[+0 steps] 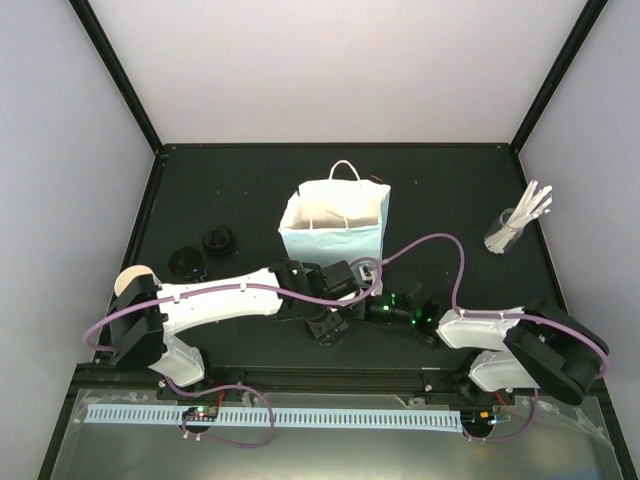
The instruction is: Pack the takeout coffee
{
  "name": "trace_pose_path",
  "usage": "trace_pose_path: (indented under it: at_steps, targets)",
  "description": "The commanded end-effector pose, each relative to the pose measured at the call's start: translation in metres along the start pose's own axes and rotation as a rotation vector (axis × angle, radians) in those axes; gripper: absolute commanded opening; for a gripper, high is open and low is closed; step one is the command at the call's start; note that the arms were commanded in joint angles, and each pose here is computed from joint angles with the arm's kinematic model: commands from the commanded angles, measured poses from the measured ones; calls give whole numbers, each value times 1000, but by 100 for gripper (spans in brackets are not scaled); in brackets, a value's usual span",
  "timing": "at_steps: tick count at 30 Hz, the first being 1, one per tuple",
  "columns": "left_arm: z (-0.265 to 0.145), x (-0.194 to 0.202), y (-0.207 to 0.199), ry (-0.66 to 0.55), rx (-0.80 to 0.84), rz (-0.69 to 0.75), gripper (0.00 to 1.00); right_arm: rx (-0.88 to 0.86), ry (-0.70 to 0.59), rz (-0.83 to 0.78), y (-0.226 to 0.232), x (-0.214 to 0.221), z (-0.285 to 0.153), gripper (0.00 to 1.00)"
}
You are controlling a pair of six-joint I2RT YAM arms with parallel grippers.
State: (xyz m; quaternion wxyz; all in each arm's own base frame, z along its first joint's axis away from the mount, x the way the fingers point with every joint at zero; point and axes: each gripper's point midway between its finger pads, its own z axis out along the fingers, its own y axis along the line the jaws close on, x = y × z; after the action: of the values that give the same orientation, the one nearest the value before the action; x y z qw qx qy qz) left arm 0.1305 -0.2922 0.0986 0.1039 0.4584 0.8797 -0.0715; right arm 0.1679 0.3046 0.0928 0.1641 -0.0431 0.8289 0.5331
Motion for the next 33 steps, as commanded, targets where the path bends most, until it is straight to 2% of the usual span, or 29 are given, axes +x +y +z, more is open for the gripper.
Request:
trace_pose_path:
  at_steps: [1,7,11,25,33]
  targets:
    - [44,44,-8,202,19,-26,74,150,112,92,-50,38,-20,22]
    - [41,45,-4,208,2,-53,75,147,-17,-37,-22,5,-50,26]
    - [37,41,-2,209,-8,-67,75,168,-54,-55,-22,0,-68,28]
    - [15,21,0,224,-49,-103,81,200,-43,-99,-28,9,-80,29]
    - [0,12,1,206,-65,-108,87,128,46,-143,-14,17,-70,43]
